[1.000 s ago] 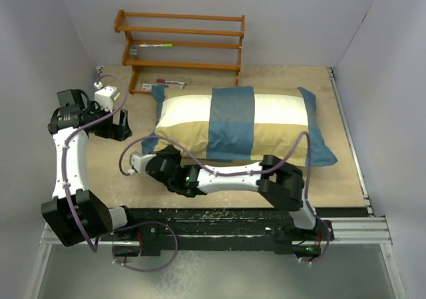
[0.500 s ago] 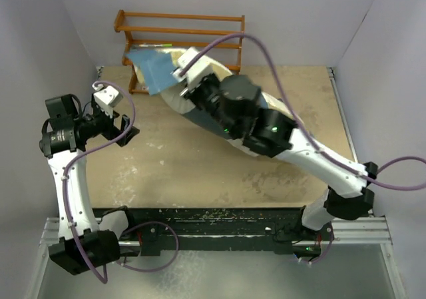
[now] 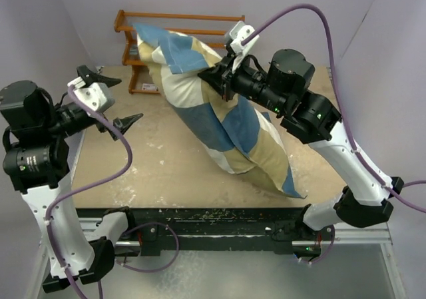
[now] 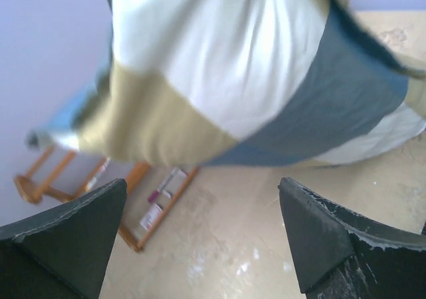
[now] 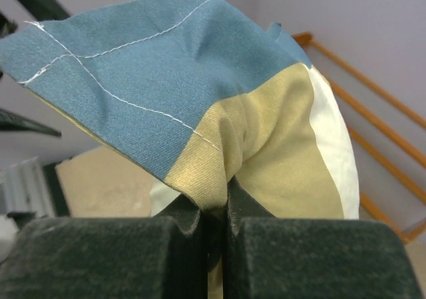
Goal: Remove the pillowcase from the pillow
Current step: Turn over the pillow at the center of the board.
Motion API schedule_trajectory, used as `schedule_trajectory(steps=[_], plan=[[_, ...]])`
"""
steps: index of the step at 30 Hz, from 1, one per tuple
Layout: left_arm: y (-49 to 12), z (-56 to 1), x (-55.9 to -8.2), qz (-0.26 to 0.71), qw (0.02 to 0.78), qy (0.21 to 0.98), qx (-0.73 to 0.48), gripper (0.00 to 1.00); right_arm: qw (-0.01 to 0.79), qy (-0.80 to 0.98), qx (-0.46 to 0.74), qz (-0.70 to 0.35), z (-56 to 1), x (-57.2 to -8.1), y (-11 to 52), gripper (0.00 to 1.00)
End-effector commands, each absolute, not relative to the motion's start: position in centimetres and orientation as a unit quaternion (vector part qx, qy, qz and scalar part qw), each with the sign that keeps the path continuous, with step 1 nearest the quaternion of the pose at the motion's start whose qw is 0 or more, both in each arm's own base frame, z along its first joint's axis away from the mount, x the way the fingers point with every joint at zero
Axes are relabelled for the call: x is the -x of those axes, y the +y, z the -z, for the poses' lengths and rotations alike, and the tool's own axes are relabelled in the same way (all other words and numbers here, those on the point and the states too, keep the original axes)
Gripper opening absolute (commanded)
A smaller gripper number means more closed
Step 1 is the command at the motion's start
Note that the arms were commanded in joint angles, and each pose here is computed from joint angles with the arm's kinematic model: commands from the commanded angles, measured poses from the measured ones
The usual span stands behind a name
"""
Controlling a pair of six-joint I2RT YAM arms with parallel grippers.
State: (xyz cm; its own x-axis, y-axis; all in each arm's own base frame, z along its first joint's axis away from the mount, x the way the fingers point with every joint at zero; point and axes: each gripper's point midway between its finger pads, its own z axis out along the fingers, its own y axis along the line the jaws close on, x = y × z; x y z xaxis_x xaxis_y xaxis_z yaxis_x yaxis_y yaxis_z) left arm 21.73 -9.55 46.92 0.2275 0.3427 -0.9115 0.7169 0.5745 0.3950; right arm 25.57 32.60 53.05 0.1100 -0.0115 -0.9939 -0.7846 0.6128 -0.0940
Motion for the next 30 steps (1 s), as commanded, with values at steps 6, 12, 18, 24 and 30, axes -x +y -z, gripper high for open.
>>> schedule_trajectory(steps=[6,12,18,24,30], plan=[[-11.4,-48.0,-20.8,0.2,0.64,0.557,-0.489,0.99,0.556,0.555,0.409,-0.465,-50.2,-19.5,35.8,0.0],[-12.2,-43.4,-20.7,0.248,0.591,0.585,-0.497,0.99,0.494,0.544,0.434,-0.521,-48.6,-18.2,38.2,0.0],[-14.0,-36.6,-19.6,0.328,0.496,0.629,-0.501,0.99,0.46,0.552,0.443,-0.536,-47.3,-19.8,41.3,0.0],[-15.8,-33.7,-18.4,0.354,0.469,0.639,-0.496,1.0,0.463,0.556,0.446,-0.527,-47.1,-21.7,43.1,0.0],[-16.0,-31.1,-17.3,0.379,0.448,0.653,-0.479,0.99,0.483,0.558,0.421,-0.527,-47.9,-24.3,43.4,0.0]])
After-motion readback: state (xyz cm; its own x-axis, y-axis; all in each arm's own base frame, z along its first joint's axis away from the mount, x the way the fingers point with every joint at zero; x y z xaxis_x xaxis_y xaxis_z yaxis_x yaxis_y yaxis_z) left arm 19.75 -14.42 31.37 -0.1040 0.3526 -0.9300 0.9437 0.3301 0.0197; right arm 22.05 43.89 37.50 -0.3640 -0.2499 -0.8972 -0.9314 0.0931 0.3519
